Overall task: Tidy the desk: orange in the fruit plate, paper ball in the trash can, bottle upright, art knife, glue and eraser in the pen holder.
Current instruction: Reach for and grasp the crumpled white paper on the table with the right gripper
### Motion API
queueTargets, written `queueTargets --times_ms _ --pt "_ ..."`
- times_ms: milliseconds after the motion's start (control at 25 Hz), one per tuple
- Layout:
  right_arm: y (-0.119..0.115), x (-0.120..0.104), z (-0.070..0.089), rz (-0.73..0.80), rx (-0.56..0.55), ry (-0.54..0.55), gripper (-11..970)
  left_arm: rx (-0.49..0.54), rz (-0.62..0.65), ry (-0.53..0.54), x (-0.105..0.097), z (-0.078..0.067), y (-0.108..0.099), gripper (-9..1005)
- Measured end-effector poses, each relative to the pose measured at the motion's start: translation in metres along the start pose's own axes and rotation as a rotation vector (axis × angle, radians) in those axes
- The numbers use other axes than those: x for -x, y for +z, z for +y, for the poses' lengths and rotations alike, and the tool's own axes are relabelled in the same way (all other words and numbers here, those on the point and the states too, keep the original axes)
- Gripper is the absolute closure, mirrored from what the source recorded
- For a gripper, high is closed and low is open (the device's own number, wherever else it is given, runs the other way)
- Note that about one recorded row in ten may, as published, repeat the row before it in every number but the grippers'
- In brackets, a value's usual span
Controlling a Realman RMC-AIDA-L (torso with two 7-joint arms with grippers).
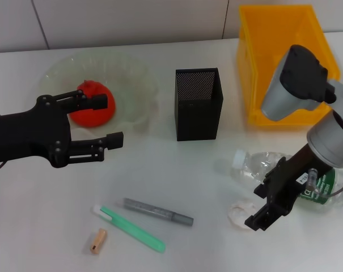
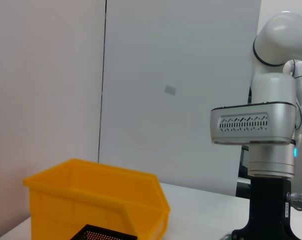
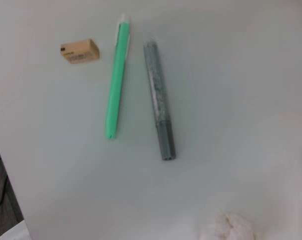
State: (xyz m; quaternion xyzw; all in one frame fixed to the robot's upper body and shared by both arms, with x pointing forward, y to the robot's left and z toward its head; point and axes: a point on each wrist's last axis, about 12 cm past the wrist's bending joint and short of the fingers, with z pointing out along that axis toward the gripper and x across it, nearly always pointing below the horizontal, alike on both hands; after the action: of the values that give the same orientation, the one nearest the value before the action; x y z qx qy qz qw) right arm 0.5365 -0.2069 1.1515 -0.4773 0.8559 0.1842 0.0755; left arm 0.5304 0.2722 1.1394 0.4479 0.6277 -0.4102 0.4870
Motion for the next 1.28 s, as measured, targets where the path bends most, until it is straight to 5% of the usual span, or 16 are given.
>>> queueTargets --times_ms 1280 --pt "0.03 0.014 -0.005 0.047 0.001 -0.026 360 -0.005 0.018 0.004 -0.001 -0.001 0.0 191"
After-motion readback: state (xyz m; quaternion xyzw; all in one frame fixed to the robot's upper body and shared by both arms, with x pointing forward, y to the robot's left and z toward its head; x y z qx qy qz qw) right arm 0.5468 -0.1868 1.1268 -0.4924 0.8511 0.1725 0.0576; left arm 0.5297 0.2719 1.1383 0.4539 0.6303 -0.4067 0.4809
